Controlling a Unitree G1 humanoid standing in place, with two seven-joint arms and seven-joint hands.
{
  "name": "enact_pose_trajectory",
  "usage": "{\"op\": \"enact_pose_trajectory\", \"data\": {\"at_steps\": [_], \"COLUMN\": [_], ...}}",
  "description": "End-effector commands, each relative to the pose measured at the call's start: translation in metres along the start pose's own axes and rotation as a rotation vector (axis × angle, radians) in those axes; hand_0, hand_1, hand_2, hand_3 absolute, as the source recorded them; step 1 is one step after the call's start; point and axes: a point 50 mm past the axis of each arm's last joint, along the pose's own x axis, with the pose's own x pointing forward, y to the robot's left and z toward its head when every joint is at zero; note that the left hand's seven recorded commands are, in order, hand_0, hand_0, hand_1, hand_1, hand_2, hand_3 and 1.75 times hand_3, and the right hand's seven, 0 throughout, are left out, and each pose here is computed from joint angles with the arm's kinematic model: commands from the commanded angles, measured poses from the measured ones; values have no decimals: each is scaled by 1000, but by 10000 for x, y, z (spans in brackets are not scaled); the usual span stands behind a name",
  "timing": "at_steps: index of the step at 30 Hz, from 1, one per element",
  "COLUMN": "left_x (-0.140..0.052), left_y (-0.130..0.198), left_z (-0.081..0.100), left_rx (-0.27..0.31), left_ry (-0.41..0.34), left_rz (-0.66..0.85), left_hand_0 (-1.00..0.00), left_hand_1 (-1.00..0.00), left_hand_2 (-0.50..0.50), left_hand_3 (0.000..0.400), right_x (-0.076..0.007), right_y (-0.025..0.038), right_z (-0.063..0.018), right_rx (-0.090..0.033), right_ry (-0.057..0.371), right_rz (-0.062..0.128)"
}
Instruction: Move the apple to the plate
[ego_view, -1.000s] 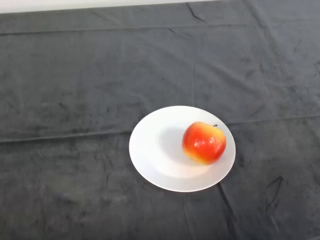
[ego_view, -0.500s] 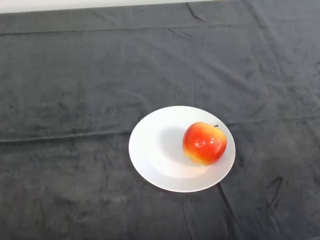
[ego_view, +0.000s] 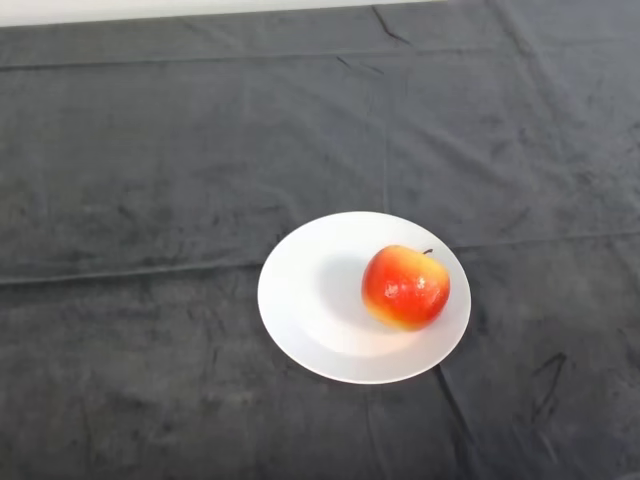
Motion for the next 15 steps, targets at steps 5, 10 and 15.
{"op": "enact_pose_trajectory", "data": {"at_steps": [5,10,15], "left_x": [224,221,218], "left_y": [21,17,9], "left_z": [223,221,220], "left_rx": [11,12,13], "left_ry": [-94,-94,-95], "left_rz": [-2,-3,-5], "left_hand_0": [0,0,0], "left_hand_1": [0,0,0], "left_hand_2": [0,0,0], "left_hand_3": [0,0,0], "right_x": [24,24,24], "right_y": [3,3,3], "right_z": [-105,-105,-105], "right_rx": [-29,-29,-29], "right_ry": [34,34,34], "right_rz": [-5,-5,-5]}}
